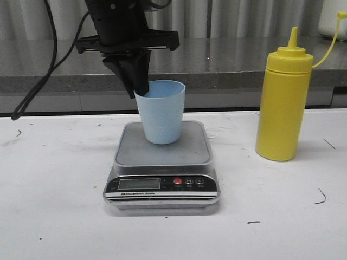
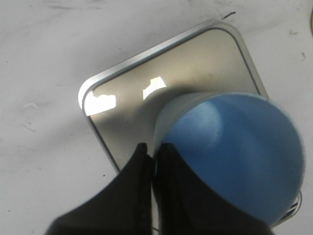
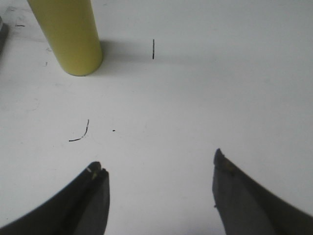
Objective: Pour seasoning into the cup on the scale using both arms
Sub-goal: 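Carry the cup with the left gripper onto the scale platform, then open the left gripper and lift it away from the cup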
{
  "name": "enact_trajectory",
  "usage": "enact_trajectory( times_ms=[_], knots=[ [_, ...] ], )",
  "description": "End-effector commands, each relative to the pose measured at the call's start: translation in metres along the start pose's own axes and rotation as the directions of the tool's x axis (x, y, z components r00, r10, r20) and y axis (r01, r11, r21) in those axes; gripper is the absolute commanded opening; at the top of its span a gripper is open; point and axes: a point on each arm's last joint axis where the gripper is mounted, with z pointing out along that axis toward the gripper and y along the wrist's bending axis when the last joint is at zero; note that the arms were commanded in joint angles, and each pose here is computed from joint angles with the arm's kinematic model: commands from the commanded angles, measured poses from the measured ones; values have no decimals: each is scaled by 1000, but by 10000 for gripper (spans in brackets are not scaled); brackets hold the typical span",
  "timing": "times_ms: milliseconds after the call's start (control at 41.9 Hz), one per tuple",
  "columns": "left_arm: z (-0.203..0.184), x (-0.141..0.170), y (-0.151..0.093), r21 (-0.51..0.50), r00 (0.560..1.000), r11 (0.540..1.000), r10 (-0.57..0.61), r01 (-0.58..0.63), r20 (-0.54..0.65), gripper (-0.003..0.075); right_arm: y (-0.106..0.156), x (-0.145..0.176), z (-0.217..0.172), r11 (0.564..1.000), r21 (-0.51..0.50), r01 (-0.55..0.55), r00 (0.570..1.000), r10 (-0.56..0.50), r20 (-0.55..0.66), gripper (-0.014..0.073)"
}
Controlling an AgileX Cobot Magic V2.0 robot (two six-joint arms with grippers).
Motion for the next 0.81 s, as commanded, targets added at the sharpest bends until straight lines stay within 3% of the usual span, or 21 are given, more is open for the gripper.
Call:
enact_trajectory(
  times_ms=[0, 167, 263, 525, 788],
  knots=[
    [-33, -6, -7, 17, 995, 1000, 6, -8, 102, 54, 0, -14, -5, 1000, -2, 11, 996, -11, 86, 479],
    [-33, -6, -7, 17, 995, 1000, 6, -8, 102, 272, 0, -14, -5, 1000, -2, 11, 996, -11, 86, 479],
    [-37, -6, -7, 18, 994, 1000, 7, -9, 111, 346, 0, -14, -5, 1000, -2, 11, 996, -11, 86, 479],
    [-86, 7, -6, -25, 978, 999, 37, -32, 204, 355, 0, -14, -5, 1000, -2, 11, 996, -11, 86, 479],
    [-144, 55, 4, -50, 923, 999, 40, -23, 382, 355, 0, -14, -5, 1000, -2, 11, 996, -11, 86, 479]
  ],
)
